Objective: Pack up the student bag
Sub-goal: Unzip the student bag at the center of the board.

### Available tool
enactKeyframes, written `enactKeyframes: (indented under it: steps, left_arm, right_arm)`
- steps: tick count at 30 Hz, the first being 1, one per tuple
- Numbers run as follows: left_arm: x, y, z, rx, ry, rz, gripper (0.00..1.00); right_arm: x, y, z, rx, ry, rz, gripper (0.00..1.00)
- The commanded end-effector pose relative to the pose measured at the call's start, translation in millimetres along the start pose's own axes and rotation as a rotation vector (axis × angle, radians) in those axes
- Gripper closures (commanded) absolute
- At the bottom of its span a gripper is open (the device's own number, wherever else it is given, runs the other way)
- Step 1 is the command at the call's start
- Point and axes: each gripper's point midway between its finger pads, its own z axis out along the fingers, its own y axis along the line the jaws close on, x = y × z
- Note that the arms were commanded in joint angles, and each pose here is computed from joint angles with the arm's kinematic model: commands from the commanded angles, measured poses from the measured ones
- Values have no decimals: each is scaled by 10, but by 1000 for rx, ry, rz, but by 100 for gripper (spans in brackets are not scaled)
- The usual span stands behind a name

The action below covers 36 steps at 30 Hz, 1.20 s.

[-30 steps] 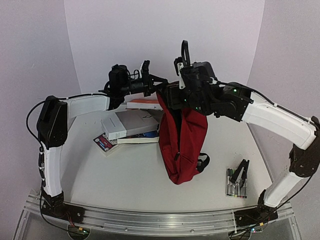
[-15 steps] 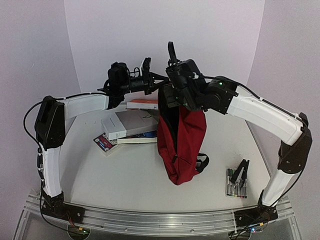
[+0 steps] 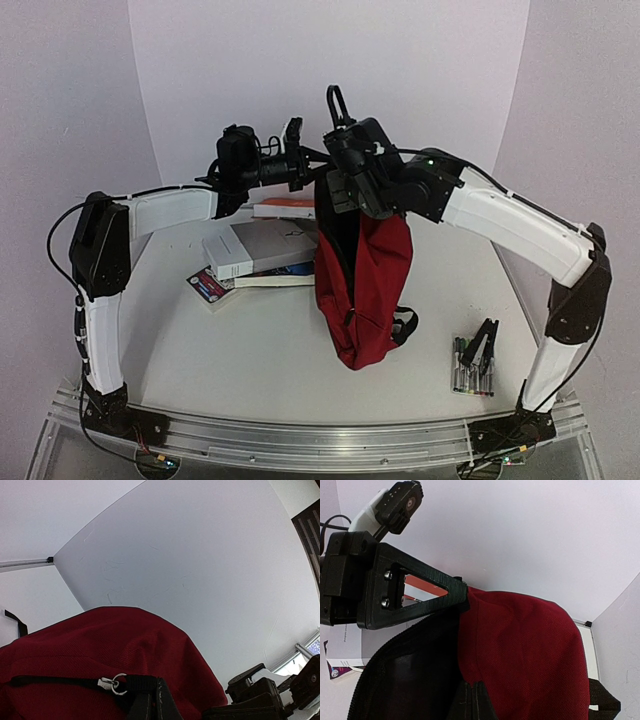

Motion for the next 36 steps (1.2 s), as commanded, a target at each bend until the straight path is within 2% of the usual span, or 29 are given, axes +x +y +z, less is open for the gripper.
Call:
enactKeyframes:
  steps: [1, 14, 22, 36]
  left_arm:
    - [-250, -314, -108, 57, -56, 27, 100]
    - [-505, 295, -202, 25, -132, -126, 100]
    - [-256, 726, -249, -45, -110, -204, 100]
    - [-51, 1356, -413, -148, -112, -288, 100]
  right_arm:
    - [-286, -243, -254, -13, -59, 80, 100]
    - [-349, -328, -676, -222, -124, 176, 100]
    - [-417, -504, -824, -221, -172, 227, 100]
    - [-417, -489, -896, -271, -192, 247, 100]
